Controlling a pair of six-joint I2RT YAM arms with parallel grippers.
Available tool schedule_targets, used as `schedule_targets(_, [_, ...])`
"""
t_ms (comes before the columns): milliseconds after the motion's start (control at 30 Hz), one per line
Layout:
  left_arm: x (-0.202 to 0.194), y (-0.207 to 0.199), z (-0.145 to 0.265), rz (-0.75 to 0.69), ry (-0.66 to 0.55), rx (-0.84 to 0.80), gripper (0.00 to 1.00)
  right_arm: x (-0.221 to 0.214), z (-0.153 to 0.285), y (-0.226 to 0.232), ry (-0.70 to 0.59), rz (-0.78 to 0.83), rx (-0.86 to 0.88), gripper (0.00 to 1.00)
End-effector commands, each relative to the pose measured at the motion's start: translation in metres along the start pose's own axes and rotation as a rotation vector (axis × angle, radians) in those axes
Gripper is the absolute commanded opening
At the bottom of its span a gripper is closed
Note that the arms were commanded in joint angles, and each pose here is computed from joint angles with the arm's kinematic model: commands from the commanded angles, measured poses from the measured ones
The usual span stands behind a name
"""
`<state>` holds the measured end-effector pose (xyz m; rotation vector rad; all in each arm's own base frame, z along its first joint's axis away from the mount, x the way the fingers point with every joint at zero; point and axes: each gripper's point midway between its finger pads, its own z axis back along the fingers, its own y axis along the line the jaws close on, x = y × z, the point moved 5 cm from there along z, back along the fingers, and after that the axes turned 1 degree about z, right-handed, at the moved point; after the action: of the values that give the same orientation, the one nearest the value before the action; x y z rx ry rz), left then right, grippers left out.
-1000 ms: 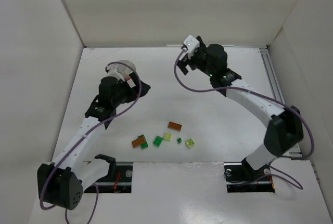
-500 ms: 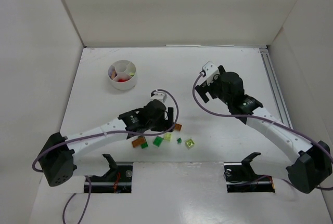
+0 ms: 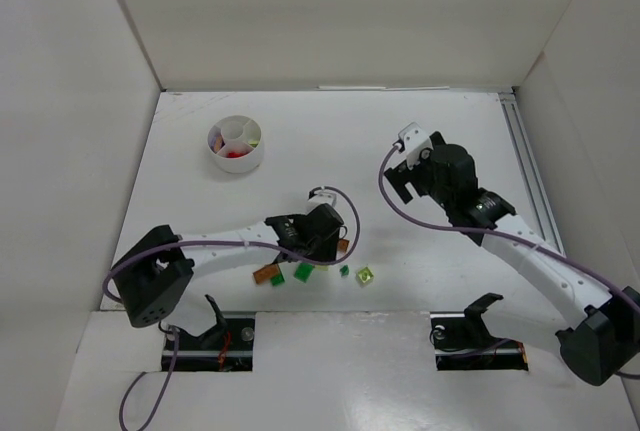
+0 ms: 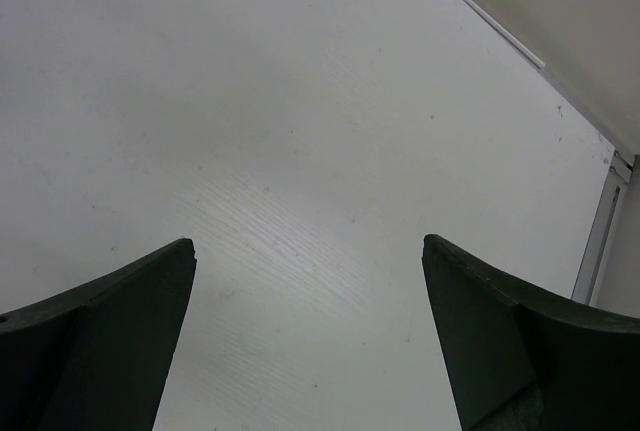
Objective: Sort the legos into containers by color
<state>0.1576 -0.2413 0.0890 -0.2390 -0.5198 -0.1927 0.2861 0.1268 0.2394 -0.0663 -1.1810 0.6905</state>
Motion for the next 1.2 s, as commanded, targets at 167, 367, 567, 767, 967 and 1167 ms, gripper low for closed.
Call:
schedule_targets(167, [0.006,-0.017,0.0,-0.019,-0.021,-0.038,0.55,0.0,0.008,-0.008,-0.024,-0.018,-0.038,0.99])
schedule_targets(367, [-0.003,-0.016,-0.004,-0.025,0.016,-0.049,0.54,0.0,0.009,-0.009,-0.018,-0.027,-0.055,0.99])
schedule_targets(567, [-0.013,-0.015,-0.011,-0.042,0.045,-0.021,0.5,-0.002,0.013,-0.009,-0.018,-0.027,-0.055,0.99])
schedule_targets(767, [-0.02,-0.009,-0.014,-0.034,0.064,0.032,0.39,-0.001,0.015,-0.011,-0.023,-0.029,-0.067,0.99])
schedule_targets(967, [0.003,-0.016,-0.005,-0.004,-0.042,0.031,0.21,-0.004,0.016,-0.013,-0.019,-0.033,-0.075,0.99])
schedule_targets(1167, [0.071,-0.006,0.013,0.096,-0.255,0.113,0.2,-0.01,0.016,-0.012,-0.013,-0.032,-0.084,0.99])
